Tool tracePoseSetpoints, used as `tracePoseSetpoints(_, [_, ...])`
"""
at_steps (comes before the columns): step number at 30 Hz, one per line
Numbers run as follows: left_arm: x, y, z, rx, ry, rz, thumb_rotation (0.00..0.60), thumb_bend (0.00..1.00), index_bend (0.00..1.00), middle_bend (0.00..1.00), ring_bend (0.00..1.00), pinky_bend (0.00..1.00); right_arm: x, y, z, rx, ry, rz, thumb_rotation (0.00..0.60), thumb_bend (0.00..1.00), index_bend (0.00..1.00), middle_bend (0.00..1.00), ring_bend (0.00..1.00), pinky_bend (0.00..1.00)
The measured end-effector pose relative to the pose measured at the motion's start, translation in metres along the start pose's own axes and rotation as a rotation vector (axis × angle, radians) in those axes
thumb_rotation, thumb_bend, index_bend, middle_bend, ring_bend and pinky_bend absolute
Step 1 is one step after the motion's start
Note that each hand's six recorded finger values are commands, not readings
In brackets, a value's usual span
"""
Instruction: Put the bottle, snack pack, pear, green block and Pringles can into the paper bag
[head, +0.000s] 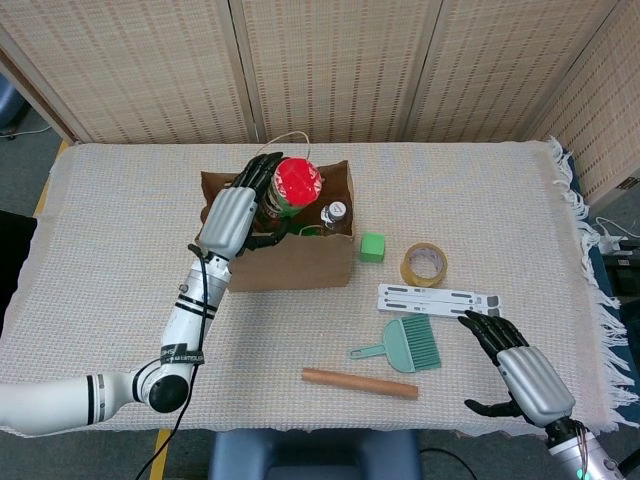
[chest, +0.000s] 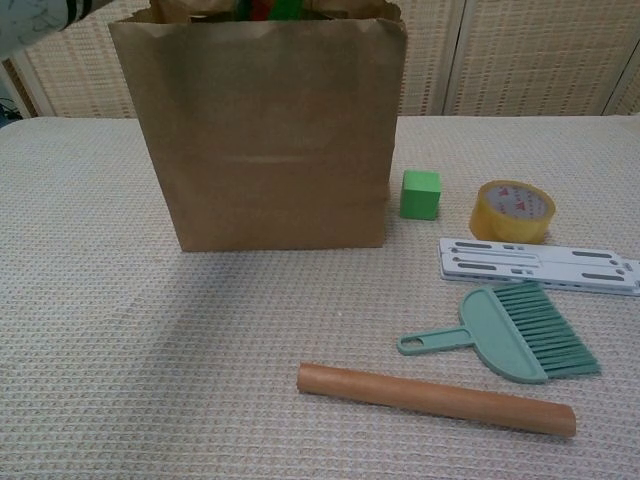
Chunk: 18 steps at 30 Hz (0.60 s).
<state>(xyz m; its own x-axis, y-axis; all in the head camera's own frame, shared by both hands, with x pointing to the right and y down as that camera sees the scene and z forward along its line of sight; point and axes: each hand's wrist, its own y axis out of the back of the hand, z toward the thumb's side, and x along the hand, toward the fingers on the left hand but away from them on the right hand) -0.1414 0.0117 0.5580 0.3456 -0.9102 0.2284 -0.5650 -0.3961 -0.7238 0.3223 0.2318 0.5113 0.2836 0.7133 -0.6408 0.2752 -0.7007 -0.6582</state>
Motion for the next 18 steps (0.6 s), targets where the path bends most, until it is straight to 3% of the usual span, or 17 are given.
tracePoseSetpoints(9, [-0.007, 0.002, -0.010, 0.036, 0.072, -0.054, 0.600, 0.34, 0.00, 0.00, 0.00, 0.08, 0.003, 0.001, 0.004, 0.003, 0.013, -0.013, 0.600, 0.01, 0.00, 0.00, 0.00, 0.00])
tracePoseSetpoints(18, [-0.014, 0.014, -0.004, 0.019, 0.055, -0.016, 0.600, 0.36, 0.00, 0.00, 0.00, 0.10, 0.004, 0.001, 0.003, -0.001, 0.014, -0.008, 0.600, 0.01, 0.00, 0.00, 0.00, 0.00])
